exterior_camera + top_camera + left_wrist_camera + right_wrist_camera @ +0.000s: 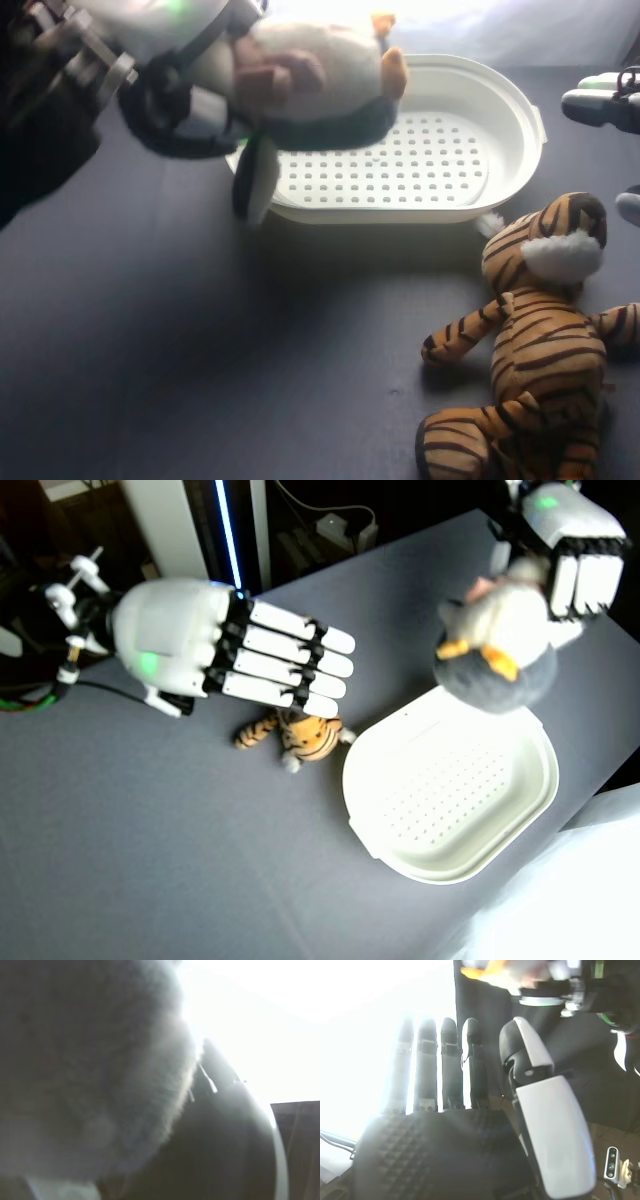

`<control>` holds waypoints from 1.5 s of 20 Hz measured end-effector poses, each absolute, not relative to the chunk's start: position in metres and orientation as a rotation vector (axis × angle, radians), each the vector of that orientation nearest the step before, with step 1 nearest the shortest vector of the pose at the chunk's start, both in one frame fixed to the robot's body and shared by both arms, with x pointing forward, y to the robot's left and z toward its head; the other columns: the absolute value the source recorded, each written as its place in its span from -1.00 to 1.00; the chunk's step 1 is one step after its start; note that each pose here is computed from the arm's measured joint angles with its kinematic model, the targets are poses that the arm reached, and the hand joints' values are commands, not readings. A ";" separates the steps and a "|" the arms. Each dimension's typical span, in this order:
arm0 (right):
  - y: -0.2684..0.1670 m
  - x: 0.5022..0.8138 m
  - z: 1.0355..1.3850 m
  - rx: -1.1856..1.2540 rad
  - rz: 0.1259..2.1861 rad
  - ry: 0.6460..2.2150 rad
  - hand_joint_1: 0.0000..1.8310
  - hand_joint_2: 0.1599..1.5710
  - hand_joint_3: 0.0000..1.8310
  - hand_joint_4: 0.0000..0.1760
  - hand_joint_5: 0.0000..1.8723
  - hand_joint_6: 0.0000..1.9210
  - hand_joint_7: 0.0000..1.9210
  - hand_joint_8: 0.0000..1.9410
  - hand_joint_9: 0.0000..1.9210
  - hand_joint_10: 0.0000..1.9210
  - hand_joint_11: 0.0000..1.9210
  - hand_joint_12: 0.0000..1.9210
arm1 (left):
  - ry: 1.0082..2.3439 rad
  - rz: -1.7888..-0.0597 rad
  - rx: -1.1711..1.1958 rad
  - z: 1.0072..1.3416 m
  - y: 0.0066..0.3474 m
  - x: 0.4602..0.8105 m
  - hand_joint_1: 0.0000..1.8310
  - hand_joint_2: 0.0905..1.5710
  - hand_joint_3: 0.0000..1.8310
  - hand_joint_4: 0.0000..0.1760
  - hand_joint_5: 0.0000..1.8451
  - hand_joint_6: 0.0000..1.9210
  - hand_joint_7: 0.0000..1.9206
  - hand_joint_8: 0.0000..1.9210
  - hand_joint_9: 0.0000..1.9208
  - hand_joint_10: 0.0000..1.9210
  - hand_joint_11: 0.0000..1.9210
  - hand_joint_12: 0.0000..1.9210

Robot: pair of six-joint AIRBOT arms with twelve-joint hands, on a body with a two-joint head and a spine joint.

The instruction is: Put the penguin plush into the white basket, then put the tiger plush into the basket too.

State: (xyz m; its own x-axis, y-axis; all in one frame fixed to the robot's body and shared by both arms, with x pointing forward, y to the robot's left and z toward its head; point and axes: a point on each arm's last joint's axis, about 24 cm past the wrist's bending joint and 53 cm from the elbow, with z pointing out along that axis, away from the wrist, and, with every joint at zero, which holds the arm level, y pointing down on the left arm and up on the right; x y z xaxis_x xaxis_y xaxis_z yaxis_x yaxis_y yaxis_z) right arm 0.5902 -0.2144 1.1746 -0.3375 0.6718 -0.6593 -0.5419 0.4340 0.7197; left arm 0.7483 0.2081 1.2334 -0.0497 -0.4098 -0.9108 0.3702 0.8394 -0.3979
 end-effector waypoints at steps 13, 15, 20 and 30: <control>-0.176 0.540 1.124 -0.034 1.301 1.758 0.02 0.67 -1.00 -0.09 -0.52 -1.00 -0.56 -1.00 -0.54 -1.00 -0.55 -0.91 | 1.573 -0.544 0.004 1.202 0.205 0.733 0.04 0.04 -0.99 1.00 -1.00 -1.00 -1.00 -1.00 -1.00 -1.00 -1.00 -0.40; -0.177 0.540 1.104 -0.056 1.251 1.846 0.14 0.61 -1.00 -0.22 -0.52 -1.00 -0.55 -0.99 -0.51 -0.99 -0.53 -0.92 | 1.553 -0.562 0.028 1.203 0.199 0.718 0.01 0.04 -1.00 1.00 -1.00 -1.00 -1.00 -1.00 -1.00 -1.00 -1.00 -0.62; -0.173 0.548 1.080 -0.176 1.131 1.960 0.25 0.51 -1.00 0.33 -0.57 -1.00 -0.60 -1.00 -0.54 -1.00 -0.50 -0.96 | 1.439 -0.670 0.034 1.221 0.193 0.676 -0.12 -0.05 -1.00 1.00 -1.00 -1.00 -1.00 -1.00 -1.00 -1.00 -1.00 -0.94; -0.160 0.551 1.047 -0.203 1.085 2.025 0.70 0.63 -1.00 -1.00 -0.60 0.58 -0.59 0.86 -0.50 0.95 -0.46 0.66 | 1.301 -0.806 -0.047 1.243 0.214 0.637 -0.07 -0.05 -1.00 1.00 -1.00 -1.00 -1.00 -1.00 -1.00 -1.00 -1.00 -1.00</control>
State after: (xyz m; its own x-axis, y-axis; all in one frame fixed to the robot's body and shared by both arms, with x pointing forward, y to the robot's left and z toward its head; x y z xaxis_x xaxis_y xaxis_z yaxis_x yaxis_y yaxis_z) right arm 0.5514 -0.1600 1.0468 -0.6584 0.2195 -0.7200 -0.4778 0.6172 0.6251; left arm 0.6369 0.2137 1.2428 0.0400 -0.5513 -0.8333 0.5007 0.7328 -0.4608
